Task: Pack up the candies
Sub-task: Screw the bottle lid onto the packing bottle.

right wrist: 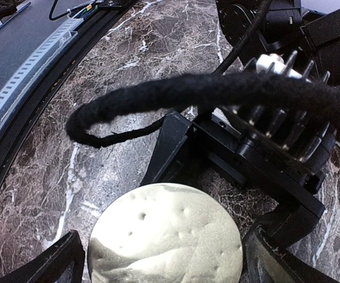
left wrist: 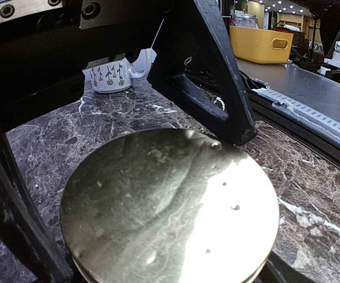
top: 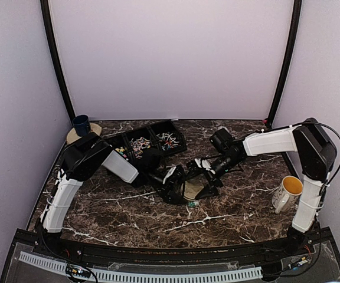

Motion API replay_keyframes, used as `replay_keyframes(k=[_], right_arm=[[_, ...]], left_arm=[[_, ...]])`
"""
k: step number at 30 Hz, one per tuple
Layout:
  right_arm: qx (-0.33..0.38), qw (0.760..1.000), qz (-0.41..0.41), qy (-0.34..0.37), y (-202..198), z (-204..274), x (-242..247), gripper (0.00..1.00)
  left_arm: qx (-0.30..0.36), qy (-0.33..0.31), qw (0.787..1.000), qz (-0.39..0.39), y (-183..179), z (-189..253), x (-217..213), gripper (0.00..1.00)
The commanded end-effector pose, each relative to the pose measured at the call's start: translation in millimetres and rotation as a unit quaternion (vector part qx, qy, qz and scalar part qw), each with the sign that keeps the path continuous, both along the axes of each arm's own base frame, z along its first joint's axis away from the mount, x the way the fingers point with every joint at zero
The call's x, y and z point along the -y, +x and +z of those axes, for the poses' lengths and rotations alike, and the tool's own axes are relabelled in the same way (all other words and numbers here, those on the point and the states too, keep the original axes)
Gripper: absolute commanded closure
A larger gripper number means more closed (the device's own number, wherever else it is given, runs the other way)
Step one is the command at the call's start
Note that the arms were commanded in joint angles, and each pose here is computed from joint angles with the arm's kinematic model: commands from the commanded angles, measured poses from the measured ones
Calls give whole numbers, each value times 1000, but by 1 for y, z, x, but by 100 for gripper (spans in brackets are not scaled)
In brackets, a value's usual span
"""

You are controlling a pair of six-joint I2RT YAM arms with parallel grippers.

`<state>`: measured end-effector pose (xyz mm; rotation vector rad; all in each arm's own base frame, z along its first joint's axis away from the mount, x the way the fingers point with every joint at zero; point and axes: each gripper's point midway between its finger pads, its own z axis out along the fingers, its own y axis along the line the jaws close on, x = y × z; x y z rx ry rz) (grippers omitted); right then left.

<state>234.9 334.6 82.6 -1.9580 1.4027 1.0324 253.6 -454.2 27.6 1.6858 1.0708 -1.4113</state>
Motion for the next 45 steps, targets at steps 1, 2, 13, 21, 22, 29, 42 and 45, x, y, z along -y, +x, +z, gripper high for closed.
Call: replay_keyframes(k=[1, 2, 13, 21, 22, 29, 42, 45], right_arm=[[-13, 1000, 7, 5, -4, 1, -4, 6], [-13, 1000, 8, 4, -4, 1, -4, 7], [-14, 1000, -26, -6, -7, -11, 0, 10], [-4, 998, -69, 14, -4, -9, 0, 13], [-4, 997, -73, 16, -3, -8, 0, 14], [-11, 992, -119, 30, 3, -2, -3, 16], [14, 970, -240, 27, 13, -22, 0, 14], [18, 963, -265, 36, 15, -24, -3, 14]], left_arm=[[-121, 153, 980, 30, -32, -90, -27, 21], [-121, 153, 980, 30, -32, -89, -26, 21], [-118, 158, 979, 56, -24, -92, -25, 21], [-119, 152, 978, 75, -18, -90, -27, 21], [-119, 154, 978, 79, -16, -91, -27, 21], [-109, 166, 970, 139, 1, -97, -27, 21], [-116, 166, 941, 271, 38, -92, -30, 21], [-125, 159, 937, 284, 40, -85, -31, 21]])
